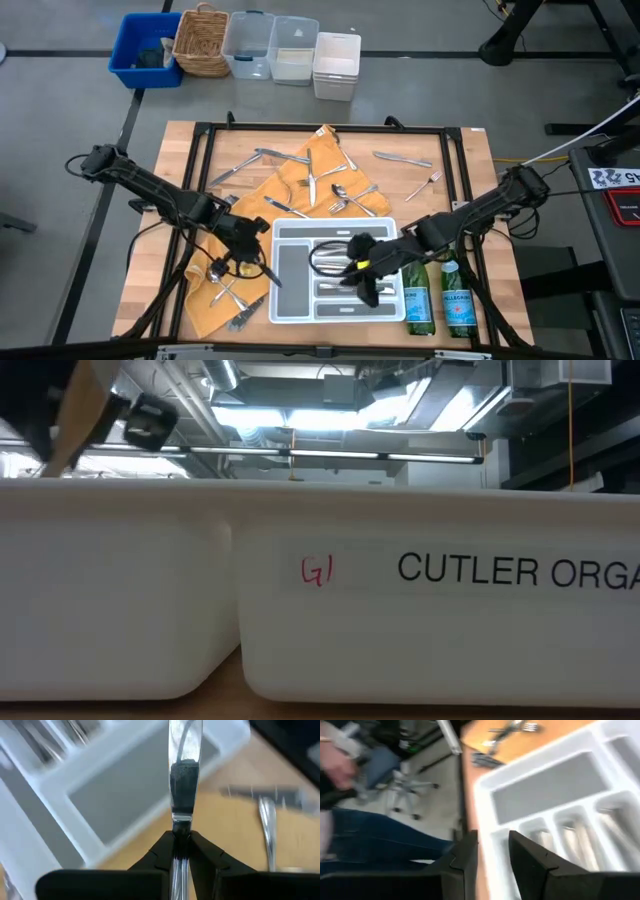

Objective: Sort silverware
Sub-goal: Put the silver table knife into the white silverware tray

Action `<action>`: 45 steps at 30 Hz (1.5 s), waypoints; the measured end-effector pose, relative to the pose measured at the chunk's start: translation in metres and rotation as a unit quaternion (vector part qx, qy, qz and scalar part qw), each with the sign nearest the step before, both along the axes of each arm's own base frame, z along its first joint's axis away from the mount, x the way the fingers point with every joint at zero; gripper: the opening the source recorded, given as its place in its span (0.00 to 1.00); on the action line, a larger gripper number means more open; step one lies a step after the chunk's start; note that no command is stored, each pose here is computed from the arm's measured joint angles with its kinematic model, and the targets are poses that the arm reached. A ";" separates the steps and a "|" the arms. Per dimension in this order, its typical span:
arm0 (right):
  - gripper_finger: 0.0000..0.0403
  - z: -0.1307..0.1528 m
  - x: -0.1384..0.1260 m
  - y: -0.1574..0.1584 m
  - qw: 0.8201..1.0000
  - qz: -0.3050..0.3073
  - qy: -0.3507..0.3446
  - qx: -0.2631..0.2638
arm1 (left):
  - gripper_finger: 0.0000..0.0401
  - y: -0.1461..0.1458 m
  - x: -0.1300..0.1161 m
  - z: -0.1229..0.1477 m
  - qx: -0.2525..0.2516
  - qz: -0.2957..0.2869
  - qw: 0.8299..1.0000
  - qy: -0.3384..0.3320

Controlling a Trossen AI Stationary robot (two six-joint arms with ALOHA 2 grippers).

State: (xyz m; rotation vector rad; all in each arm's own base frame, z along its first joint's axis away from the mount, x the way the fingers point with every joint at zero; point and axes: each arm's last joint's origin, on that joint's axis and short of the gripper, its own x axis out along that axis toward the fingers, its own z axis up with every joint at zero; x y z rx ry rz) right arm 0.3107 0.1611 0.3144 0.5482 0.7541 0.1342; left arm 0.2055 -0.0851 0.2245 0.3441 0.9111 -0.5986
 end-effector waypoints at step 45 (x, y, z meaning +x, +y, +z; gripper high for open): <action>0.27 0.013 -0.121 -0.073 0.874 0.035 0.317 -0.366 | 0.10 -0.066 0.192 -0.086 -0.195 0.235 0.943 -0.129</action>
